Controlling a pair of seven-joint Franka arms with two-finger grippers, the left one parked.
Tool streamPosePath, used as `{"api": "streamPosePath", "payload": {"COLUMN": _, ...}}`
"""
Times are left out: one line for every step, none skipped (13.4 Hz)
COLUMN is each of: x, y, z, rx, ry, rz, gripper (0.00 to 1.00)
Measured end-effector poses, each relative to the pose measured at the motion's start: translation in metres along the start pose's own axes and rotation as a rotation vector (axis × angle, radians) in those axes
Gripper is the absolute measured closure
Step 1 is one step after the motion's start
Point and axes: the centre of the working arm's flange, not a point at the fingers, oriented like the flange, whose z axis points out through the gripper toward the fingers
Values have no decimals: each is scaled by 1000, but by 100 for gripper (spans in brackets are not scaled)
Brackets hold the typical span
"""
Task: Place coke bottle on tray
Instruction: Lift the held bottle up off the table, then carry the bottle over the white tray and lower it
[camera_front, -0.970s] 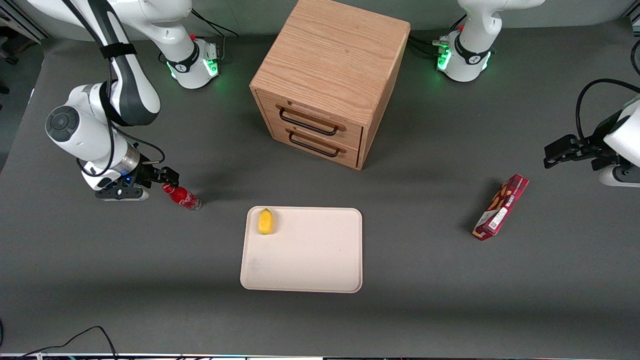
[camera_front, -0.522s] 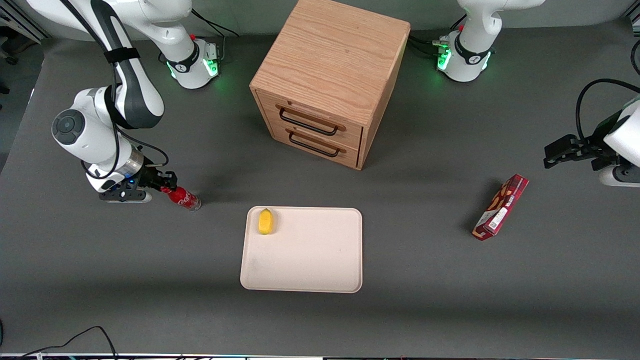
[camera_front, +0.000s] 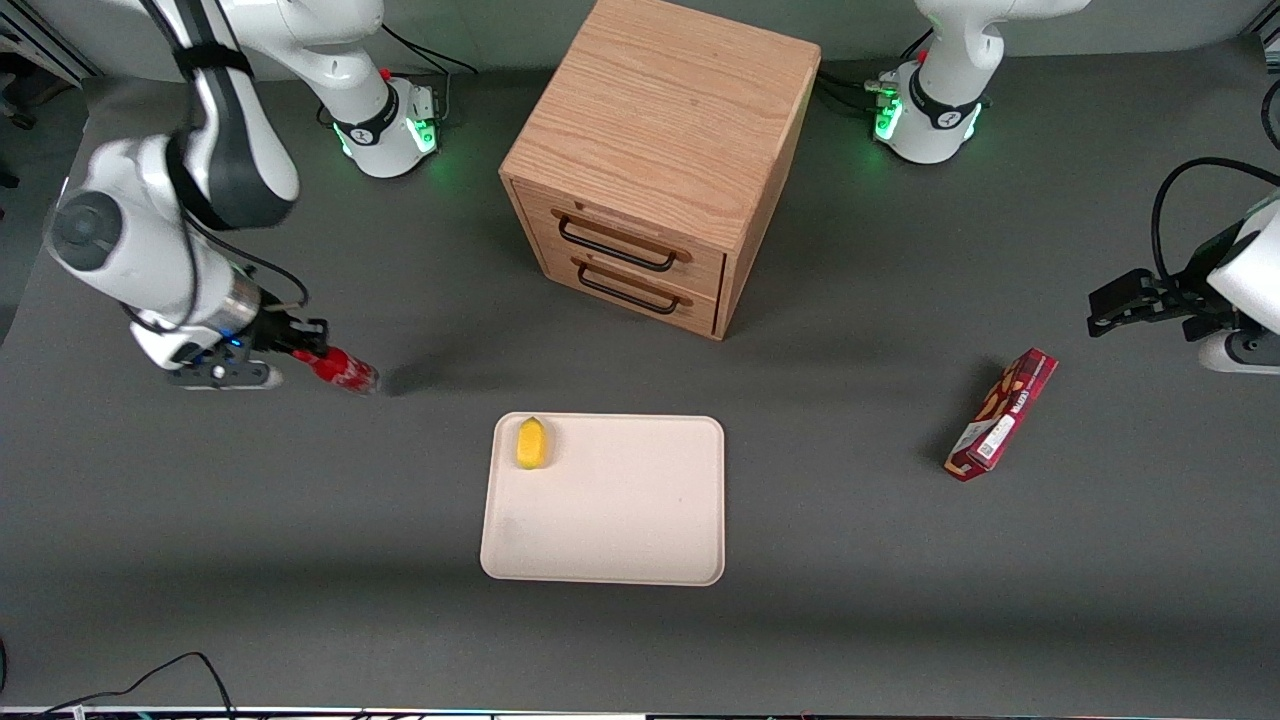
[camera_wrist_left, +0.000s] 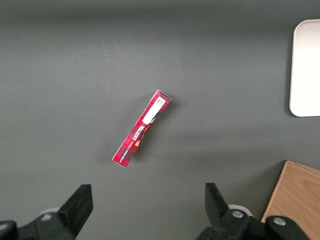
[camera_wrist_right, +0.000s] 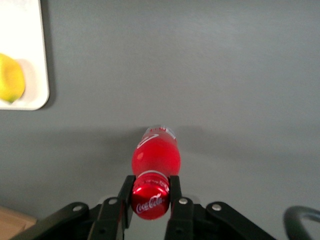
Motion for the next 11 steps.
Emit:
{"api": "streamPosePath", "payload": {"x": -4, "y": 4, "z": -41, "rx": -11, "ry": -16, "rz": 3, "gripper": 69}}
{"api": "streamPosePath", "payload": {"x": -9, "y": 7, "z": -80, "rx": -28, "ry": -27, "rz": 5, "gripper": 69}}
{"api": "streamPosePath", "payload": {"x": -14, "y": 10, "z": -120, "rx": -47, "ry": -34, "rz": 8, "gripper": 69}}
{"api": "streamPosePath", "payload": {"x": -18, "y": 12, "z": -153, "rx": -55, "ry": -39, "rz": 13, "gripper": 69}}
{"api": "streamPosePath", "payload": {"x": -17, "y": 13, "z": -177, "rx": -56, "ry": -44, "rz": 18, "gripper": 69}}
{"api": "streamPosePath", "payload": {"x": -10, "y": 12, "z": -189, "rx": -55, "ry": -45, "rz": 26, "gripper": 69}}
{"api": "streamPosePath", "payload": {"x": 7, "y": 8, "z": -187, "rx": -54, "ry": -49, "rz": 44, "gripper": 69}}
{"api": "streamPosePath", "payload": {"x": 28, "y": -1, "z": -174, "rx": -55, "ry": -62, "rz": 70, "gripper": 69}}
{"api": "streamPosePath", "payload": {"x": 54, "y": -20, "z": -153, "rx": -59, "ry": -83, "rz": 85, "gripper": 69}}
{"api": "streamPosePath", "payload": {"x": 81, "y": -48, "z": -126, "rx": -65, "ry": -97, "rz": 92, "gripper": 69}}
{"api": "streamPosePath", "payload": {"x": 106, "y": -79, "z": -98, "rx": -67, "ry": -89, "rz": 107, "gripper": 69}}
